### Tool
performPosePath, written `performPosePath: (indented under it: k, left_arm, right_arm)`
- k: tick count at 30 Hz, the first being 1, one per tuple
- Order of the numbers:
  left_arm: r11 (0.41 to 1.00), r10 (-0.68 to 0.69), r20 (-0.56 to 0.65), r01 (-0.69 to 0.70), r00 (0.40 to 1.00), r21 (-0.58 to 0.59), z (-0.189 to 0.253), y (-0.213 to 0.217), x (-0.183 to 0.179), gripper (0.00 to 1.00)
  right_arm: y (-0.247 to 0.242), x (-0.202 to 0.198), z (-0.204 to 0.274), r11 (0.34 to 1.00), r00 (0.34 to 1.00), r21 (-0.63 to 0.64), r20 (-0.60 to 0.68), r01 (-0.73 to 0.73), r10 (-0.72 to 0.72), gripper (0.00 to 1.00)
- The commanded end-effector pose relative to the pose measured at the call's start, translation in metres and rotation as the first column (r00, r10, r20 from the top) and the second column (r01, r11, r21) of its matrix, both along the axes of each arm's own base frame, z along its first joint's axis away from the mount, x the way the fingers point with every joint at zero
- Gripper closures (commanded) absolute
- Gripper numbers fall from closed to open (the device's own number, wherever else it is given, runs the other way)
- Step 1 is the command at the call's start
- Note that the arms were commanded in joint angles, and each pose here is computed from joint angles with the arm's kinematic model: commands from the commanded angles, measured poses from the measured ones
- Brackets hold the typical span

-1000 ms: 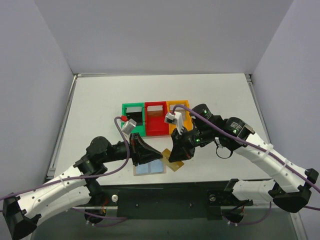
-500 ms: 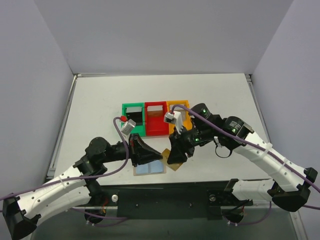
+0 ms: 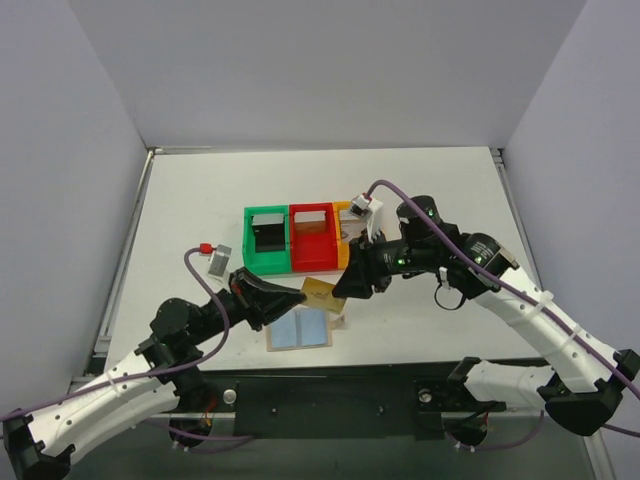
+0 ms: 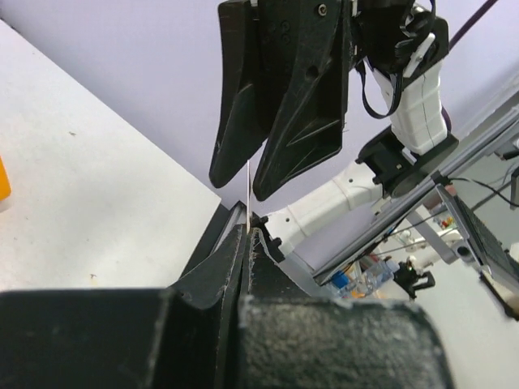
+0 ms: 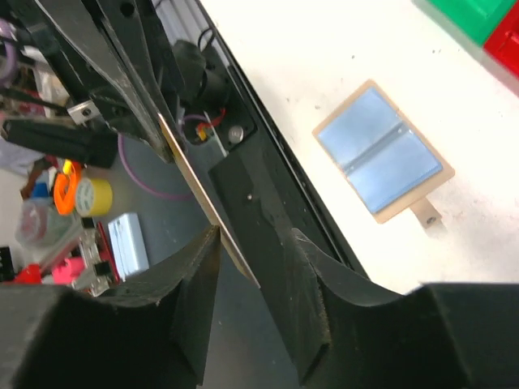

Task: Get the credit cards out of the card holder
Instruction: Place the credit card in the storage box.

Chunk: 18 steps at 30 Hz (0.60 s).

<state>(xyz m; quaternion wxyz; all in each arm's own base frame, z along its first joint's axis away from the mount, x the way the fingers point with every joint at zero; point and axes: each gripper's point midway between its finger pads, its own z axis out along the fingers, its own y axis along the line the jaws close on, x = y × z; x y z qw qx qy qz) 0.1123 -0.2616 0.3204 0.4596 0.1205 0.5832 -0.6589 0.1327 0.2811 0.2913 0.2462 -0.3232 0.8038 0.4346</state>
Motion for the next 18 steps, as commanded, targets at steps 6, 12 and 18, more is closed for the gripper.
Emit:
performPosePath:
  k: [6, 12, 18]
  left_arm:
    - [0.988, 0.082, 0.012, -0.080, 0.997, -0.132, 0.026, 0.016, 0.008, 1.00]
    - [0.985, 0.102, 0.002, -0.101, 0.995, -0.137, 0.023, 0.018, 0.011, 1.00]
    - [0.983, 0.102, -0.012, -0.103, 0.995, -0.155, 0.020, 0.020, 0.011, 1.00]
  right_arm:
    - [0.019, 0.015, 0.023, 0.990, 0.999, 0.133, 0.016, 0.037, -0.039, 0.85]
    - [0.022, 0.012, 0.026, 0.990, 1.000, 0.143, 0.008, 0.007, -0.008, 0.85]
    - [0.027, -0.003, 0.035, 0.977, 0.995, 0.191, -0.006, -0.095, 0.098, 0.85]
